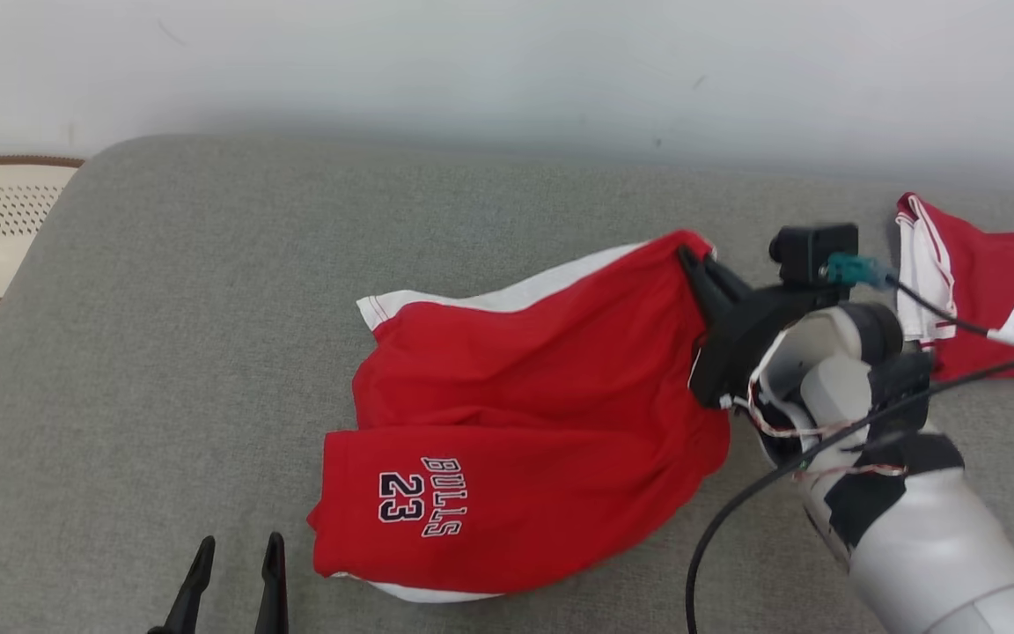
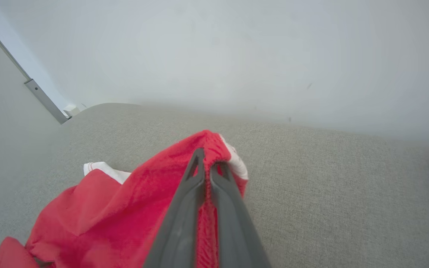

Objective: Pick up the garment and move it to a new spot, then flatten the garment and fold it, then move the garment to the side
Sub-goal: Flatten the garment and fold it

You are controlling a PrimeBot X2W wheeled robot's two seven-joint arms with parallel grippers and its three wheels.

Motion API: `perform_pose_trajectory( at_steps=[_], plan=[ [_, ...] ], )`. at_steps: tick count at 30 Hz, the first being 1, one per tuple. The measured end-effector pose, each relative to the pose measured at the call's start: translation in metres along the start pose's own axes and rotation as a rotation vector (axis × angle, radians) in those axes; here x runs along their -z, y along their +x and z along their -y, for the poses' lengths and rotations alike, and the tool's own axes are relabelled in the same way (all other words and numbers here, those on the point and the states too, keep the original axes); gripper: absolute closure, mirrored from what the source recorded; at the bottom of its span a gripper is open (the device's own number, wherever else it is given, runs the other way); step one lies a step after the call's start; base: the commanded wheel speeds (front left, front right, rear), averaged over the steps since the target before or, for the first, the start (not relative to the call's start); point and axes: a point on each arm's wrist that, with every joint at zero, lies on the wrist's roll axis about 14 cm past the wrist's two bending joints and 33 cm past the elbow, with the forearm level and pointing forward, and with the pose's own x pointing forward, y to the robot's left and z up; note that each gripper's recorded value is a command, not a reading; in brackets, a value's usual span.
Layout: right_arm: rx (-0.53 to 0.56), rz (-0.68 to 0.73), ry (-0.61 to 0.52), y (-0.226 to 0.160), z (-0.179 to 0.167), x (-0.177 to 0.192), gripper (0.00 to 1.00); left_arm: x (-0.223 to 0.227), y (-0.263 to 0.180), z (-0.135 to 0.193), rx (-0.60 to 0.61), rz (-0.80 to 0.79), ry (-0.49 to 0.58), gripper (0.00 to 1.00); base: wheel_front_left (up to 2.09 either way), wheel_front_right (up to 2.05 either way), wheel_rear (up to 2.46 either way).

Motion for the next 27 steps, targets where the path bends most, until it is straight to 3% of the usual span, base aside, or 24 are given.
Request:
perform_pose_trajectory(
  at_steps=[8, 9, 11, 27],
  plan=[
    [0.031, -0.021, 0.023, 0.025, 0.007, -0.002, 1.00, 0.004, 0.002, 0.000, -0.004, -0.012, -0.007, 0.00, 0.00, 0.00, 0.00],
    [0.031, -0.035, 0.020, 0.027, 0.007, 0.001, 0.70, 0.004, 0.002, -0.001, -0.006, -0.012, -0.007, 0.00, 0.00, 0.00, 0.00],
    [0.029, -0.051, 0.012, 0.029, 0.005, 0.007, 0.00, 0.004, 0.001, -0.002, -0.010, -0.012, -0.008, 0.00, 0.00, 0.00, 0.00],
    [0.040, -0.152, 0.052, -0.019, 0.010, 0.052, 0.00, -0.001, 0.001, 0.007, 0.012, 0.003, -0.011, 0.00, 0.00, 0.00, 0.00]
  ],
)
